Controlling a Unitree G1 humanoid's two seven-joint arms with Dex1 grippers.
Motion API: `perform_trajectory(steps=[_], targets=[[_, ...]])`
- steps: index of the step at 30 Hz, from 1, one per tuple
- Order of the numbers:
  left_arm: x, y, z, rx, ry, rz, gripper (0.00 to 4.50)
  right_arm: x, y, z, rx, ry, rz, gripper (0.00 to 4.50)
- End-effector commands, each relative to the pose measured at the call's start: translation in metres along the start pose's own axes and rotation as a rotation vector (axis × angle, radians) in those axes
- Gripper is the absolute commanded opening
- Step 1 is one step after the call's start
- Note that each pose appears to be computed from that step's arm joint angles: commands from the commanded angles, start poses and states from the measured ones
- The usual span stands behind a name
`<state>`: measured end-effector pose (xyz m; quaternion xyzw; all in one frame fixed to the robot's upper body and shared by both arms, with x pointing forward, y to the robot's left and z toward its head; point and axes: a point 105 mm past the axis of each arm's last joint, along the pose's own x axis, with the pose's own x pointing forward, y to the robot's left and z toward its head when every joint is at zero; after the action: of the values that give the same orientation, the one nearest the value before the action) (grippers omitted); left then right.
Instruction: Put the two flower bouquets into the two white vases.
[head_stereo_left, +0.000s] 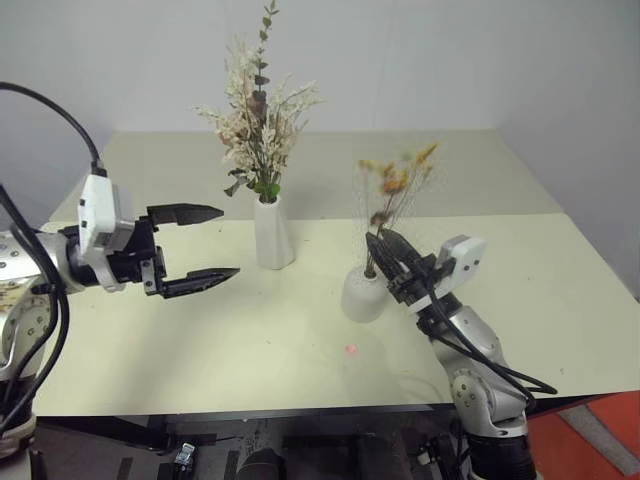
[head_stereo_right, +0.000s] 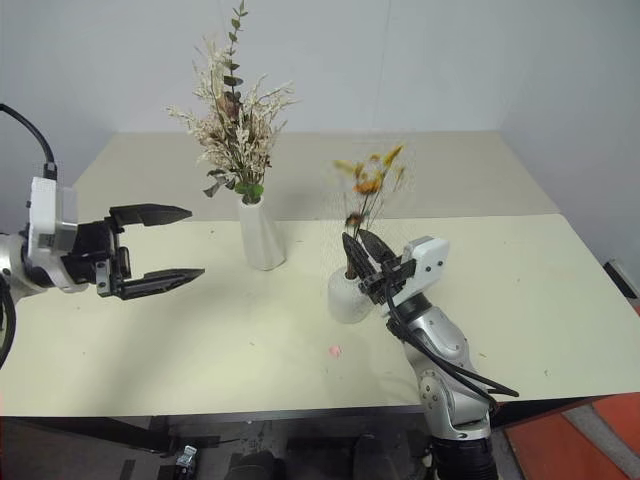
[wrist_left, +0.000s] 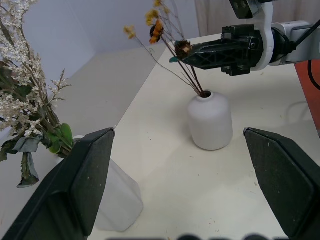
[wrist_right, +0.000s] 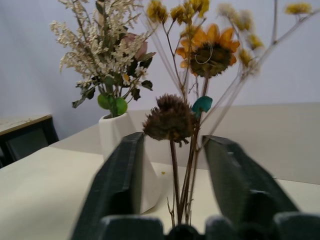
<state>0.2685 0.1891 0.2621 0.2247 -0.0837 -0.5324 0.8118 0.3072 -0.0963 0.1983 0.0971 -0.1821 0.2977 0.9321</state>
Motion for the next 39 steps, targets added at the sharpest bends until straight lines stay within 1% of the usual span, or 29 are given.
perform_trajectory(steps=[1, 4, 6, 7, 8, 9, 12, 14, 16, 19, 22, 25, 30, 34, 39], targets=[[0.000, 0.002, 0.009, 0.062, -0.013, 0.008, 4.50, -0.006, 0.009, 0.013, -0.025, -0.025, 0.069, 3.44], [-0.001, 0.003, 0.010, 0.065, -0.013, 0.011, 4.50, -0.030, 0.003, 0.015, -0.089, 0.073, 0.165, 4.48], [-0.003, 0.003, 0.010, 0.065, -0.012, 0.012, 4.50, -0.044, -0.012, 0.016, -0.150, 0.141, 0.154, 4.48], [-0.005, 0.003, 0.010, 0.065, -0.007, 0.017, 4.50, -0.054, -0.024, 0.019, -0.172, 0.186, 0.149, 4.48], [-0.006, 0.003, 0.009, 0.065, 0.000, 0.023, 4.50, -0.067, -0.037, 0.022, -0.199, 0.261, 0.159, 4.48], [-0.008, 0.002, 0.008, 0.065, 0.007, 0.027, 4.50, -0.081, -0.047, 0.028, -0.245, 0.325, 0.188, 4.48], [-0.012, 0.002, 0.008, 0.062, 0.012, 0.035, 4.50, -0.108, -0.064, 0.040, -0.329, 0.477, 0.259, 4.48], [-0.016, 0.001, 0.009, 0.057, 0.007, 0.044, 4.50, -0.124, -0.081, 0.056, -0.349, 0.554, 0.266, 4.48], [-0.020, 0.000, 0.010, 0.056, 0.013, 0.063, 4.50, -0.135, -0.093, 0.080, -0.387, 0.591, 0.279, 4.48], [-0.027, -0.003, 0.007, 0.056, 0.037, 0.078, 4.50, -0.141, -0.102, 0.098, -0.512, 0.674, 0.304, 4.48], [-0.033, -0.007, 0.005, 0.056, 0.067, 0.104, 4.50, -0.141, -0.110, 0.108, -0.528, 0.691, 0.299, 4.48], [-0.039, -0.013, 0.012, 0.047, 0.050, 0.129, 4.50, -0.136, -0.113, 0.112, -0.552, 0.691, 0.301, 4.48], [-0.051, -0.016, 0.005, 0.027, 0.115, 0.172, 4.50, -0.126, -0.114, 0.103, -0.543, 0.681, 0.320, 4.48], [-0.055, -0.018, 0.009, 0.015, 0.114, 0.182, 4.50, -0.125, -0.115, 0.096, -0.540, 0.690, 0.332, 4.48], [-0.065, -0.018, 0.013, 0.002, 0.147, 0.192, 4.50, -0.119, -0.112, 0.097, -0.527, 0.650, 0.343, 4.48]])
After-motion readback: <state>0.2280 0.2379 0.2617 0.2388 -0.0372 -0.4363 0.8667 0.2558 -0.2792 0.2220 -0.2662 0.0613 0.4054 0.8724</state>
